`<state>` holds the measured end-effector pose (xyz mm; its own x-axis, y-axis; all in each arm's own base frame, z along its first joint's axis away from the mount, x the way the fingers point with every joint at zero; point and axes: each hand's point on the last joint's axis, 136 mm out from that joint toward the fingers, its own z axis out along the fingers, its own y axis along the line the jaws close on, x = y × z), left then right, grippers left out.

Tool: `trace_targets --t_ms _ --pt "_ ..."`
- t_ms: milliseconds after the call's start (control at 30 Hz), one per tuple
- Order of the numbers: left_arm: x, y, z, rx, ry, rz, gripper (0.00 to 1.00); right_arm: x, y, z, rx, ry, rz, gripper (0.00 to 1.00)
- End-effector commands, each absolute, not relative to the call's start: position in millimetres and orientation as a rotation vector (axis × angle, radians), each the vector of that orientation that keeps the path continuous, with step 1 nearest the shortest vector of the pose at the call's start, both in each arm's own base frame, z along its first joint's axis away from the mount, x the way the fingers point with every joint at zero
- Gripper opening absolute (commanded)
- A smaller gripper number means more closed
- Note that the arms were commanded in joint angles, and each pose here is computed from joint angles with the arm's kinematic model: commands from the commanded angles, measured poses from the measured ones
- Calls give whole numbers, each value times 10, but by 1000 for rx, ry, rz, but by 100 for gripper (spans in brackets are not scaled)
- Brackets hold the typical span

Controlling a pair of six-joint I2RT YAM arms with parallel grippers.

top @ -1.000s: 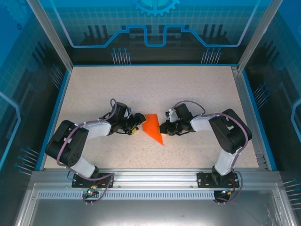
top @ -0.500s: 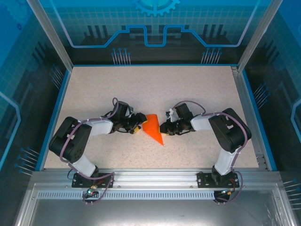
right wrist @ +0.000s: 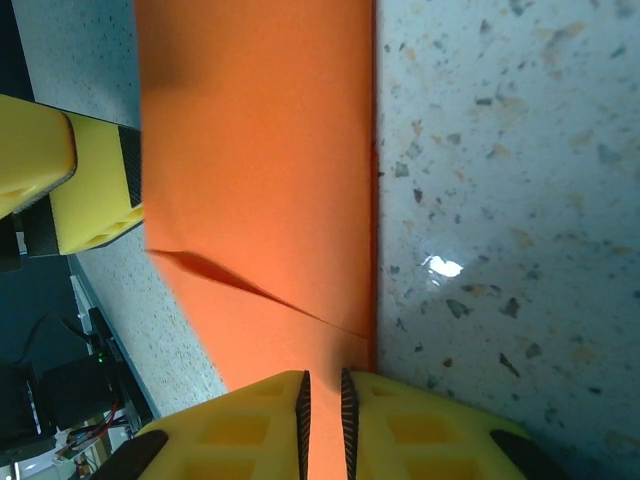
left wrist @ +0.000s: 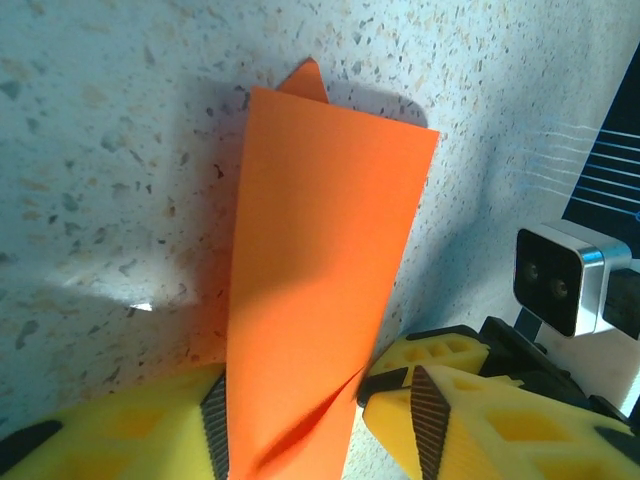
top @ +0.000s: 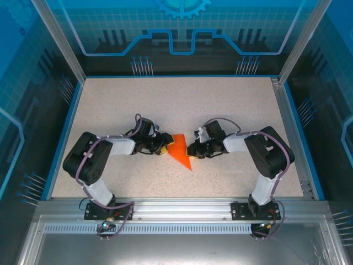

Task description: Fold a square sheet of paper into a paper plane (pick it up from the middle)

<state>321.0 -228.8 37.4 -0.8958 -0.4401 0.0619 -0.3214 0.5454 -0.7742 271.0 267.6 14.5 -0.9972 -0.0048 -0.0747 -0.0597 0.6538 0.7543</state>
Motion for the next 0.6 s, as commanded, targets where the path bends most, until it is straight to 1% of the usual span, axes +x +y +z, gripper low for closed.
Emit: trace_targets --t_ms 0,167,400,467,533,567 --pt "3285 -2402 465 -606 2618 -1350 46 2571 2386 -310 42 2957 1044 20" --pt "3326 -2437 479 -586 2618 -1369 34 2599 2389 -269 17 2951 1029 20" --pt "3354 -2440 492 -573 2616 -1370 25 2682 2389 -190 -30 2943 987 22" --pt "3356 -2441 500 -568 2614 -1375 19 2700 2378 -179 -40 2945 964 22" --pt "3361 -2432 515 -575 2609 -1377 9 2719 2384 -132 -63 2929 964 23" --pt "3356 -2429 530 -578 2604 -1378 6 2732 2399 -87 -79 2913 972 24"
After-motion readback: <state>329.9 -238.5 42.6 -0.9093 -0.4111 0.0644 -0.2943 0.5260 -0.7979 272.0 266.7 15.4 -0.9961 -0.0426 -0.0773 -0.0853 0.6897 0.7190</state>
